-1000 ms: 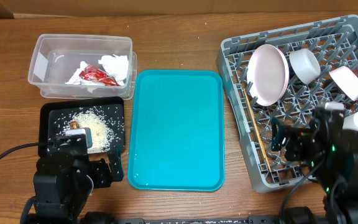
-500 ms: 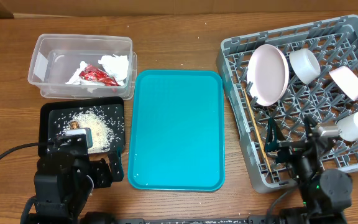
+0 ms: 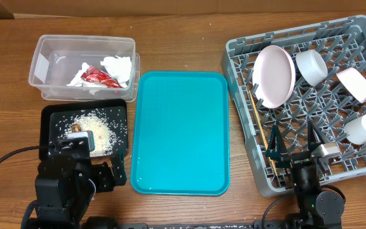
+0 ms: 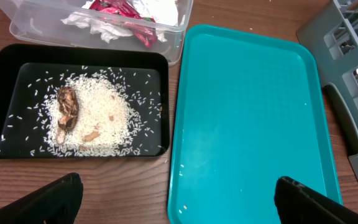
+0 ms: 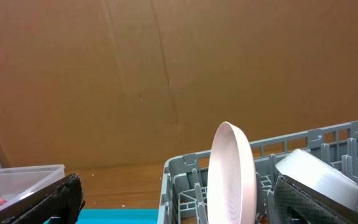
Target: Sort waste into correct bins and load items into the dishwasher
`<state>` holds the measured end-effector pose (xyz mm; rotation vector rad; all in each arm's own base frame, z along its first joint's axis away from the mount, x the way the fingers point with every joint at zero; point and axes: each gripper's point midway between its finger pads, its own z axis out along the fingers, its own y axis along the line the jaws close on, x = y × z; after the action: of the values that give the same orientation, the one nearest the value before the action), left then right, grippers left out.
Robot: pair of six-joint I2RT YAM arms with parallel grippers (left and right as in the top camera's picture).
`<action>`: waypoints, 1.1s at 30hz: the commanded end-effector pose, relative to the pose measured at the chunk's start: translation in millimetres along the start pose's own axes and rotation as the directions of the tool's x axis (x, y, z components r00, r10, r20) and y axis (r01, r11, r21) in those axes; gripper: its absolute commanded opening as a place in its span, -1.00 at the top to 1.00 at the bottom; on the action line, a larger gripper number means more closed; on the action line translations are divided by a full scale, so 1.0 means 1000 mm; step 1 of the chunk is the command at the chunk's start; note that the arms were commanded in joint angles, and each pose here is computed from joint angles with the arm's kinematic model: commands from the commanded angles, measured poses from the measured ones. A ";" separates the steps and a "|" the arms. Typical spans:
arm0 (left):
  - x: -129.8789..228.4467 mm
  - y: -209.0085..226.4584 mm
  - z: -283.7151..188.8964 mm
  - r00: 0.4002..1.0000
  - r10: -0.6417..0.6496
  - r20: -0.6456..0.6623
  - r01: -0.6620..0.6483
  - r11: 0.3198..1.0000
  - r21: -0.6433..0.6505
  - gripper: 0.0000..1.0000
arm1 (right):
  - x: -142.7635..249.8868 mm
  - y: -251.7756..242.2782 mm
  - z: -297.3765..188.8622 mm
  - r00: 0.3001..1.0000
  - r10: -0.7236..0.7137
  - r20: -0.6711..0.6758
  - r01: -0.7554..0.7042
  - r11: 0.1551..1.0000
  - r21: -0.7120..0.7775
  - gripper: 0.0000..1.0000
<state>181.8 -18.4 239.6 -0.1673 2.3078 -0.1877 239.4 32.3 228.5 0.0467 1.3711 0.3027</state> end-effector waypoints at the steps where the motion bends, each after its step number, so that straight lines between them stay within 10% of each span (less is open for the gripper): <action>1: 0.000 0.001 0.000 1.000 -0.009 0.002 0.009 1.000 -0.008 -0.99 | 0.003 -0.003 -0.001 1.000 -0.003 -0.002 0.003 1.000 0.014 -1.00; 10: 0.000 0.001 0.000 1.000 -0.009 0.002 0.009 1.000 -0.008 -0.99 | 0.057 -0.006 -0.007 0.975 0.011 -0.223 -0.008 1.000 0.012 -1.00; 33: 0.000 0.001 0.000 1.000 -0.009 0.002 0.009 1.000 -0.008 -0.99 | 0.058 0.007 -0.008 0.961 -0.170 -0.218 0.150 0.983 -0.102 -1.00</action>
<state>181.8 -18.4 239.6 -0.1673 2.3078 -0.1877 240.7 51.3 173.6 -0.1519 1.5881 0.2494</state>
